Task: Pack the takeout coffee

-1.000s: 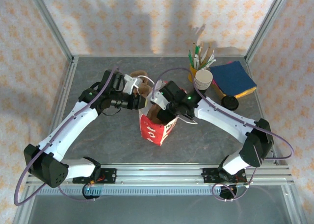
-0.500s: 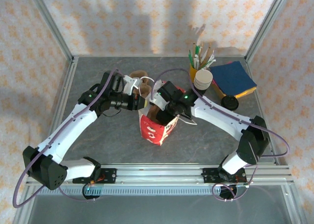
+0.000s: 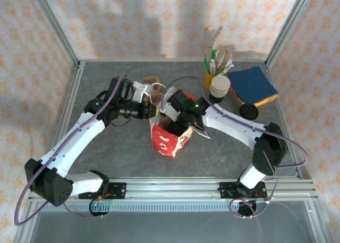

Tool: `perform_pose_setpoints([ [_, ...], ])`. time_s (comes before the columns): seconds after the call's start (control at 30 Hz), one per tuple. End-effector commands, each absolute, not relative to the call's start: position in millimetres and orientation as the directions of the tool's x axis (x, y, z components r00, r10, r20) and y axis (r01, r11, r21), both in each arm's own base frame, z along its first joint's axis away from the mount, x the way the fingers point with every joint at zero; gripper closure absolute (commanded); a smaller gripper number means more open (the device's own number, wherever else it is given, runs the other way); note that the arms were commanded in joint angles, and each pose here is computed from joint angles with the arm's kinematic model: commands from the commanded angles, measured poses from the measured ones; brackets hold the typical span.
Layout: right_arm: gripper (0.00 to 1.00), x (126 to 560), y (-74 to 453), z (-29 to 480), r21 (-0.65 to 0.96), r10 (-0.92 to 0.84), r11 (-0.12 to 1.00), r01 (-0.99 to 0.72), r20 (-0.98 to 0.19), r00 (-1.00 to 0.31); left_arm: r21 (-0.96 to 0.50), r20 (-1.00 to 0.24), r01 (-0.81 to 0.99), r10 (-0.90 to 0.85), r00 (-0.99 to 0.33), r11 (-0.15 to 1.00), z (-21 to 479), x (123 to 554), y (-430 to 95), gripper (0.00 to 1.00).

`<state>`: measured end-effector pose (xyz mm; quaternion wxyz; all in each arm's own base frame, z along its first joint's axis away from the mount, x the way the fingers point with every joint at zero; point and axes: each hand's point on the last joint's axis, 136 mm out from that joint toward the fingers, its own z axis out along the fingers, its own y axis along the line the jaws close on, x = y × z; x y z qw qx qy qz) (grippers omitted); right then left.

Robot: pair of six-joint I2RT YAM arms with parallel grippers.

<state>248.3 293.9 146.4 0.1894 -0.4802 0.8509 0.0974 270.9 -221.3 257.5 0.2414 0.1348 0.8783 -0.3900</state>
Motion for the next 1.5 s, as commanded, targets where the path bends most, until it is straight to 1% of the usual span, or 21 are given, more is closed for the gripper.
perform_pose_setpoints([
  [0.0,0.39,243,293,136,-0.011,-0.791,0.521,-0.854,-0.381,-0.478,-0.616,-0.573,0.464,0.042,-0.819,0.637,270,274,-223,0.99],
  [0.23,0.31,244,300,172,0.001,-0.749,0.528,-0.849,-0.472,-0.466,-0.62,-0.562,0.452,0.039,-0.826,0.642,267,275,-223,1.0],
  [0.4,0.27,244,306,203,0.013,-0.701,0.531,-0.848,-0.555,-0.448,-0.621,-0.558,0.445,0.036,-0.829,0.645,266,274,-222,0.99],
  [0.6,0.26,244,314,239,0.06,-0.618,0.552,-0.832,-0.641,-0.456,-0.618,-0.548,0.424,0.024,-0.836,0.662,264,274,-219,0.99],
  [0.83,0.26,237,322,274,0.138,-0.518,0.546,-0.826,-0.719,-0.463,-0.633,-0.549,0.43,0.018,-0.836,0.644,270,272,-221,0.99],
  [0.93,0.25,239,324,298,0.178,-0.438,0.567,-0.804,-0.762,-0.478,-0.632,-0.548,0.428,0.017,-0.836,0.646,270,272,-221,0.99],
  [1.0,0.24,241,322,318,0.22,-0.36,0.6,-0.769,-0.784,-0.505,-0.633,-0.549,0.427,0.015,-0.836,0.645,271,272,-221,0.98],
  [1.03,0.22,244,318,330,0.251,-0.3,0.633,-0.732,-0.793,-0.531,-0.632,-0.55,0.426,0.012,-0.835,0.647,271,273,-221,0.94],
  [1.1,0.21,247,311,344,0.298,-0.214,0.677,-0.673,-0.796,-0.567,-0.626,-0.556,0.423,0.006,-0.831,0.655,273,274,-219,0.81],
  [1.17,0.21,250,299,355,0.356,-0.111,0.726,-0.589,-0.783,-0.612,-0.619,-0.566,0.427,0.002,-0.824,0.66,276,275,-218,0.71],
  [1.2,0.21,254,290,358,0.389,-0.041,0.763,-0.516,-0.767,-0.64,-0.615,-0.574,0.43,-0.002,-0.819,0.662,279,276,-218,0.65],
  [1.27,0.22,257,273,356,0.449,0.078,0.815,-0.367,-0.712,-0.698,-0.604,-0.598,0.443,-0.009,-0.802,0.662,289,277,-217,0.57],
  [1.37,0.25,252,255,342,0.504,0.194,0.845,-0.181,-0.604,-0.773,-0.563,-0.662,0.467,-0.034,-0.748,0.682,310,281,-210,0.44],
  [1.4,0.28,251,248,336,0.507,0.227,0.854,-0.117,-0.565,-0.793,-0.539,-0.692,0.469,-0.05,-0.72,0.7,319,283,-205,0.41],
  [1.47,0.34,250,237,329,0.499,0.285,0.866,-0.019,-0.527,-0.801,-0.494,-0.745,0.465,-0.083,-0.662,0.735,332,287,-194,0.36],
])
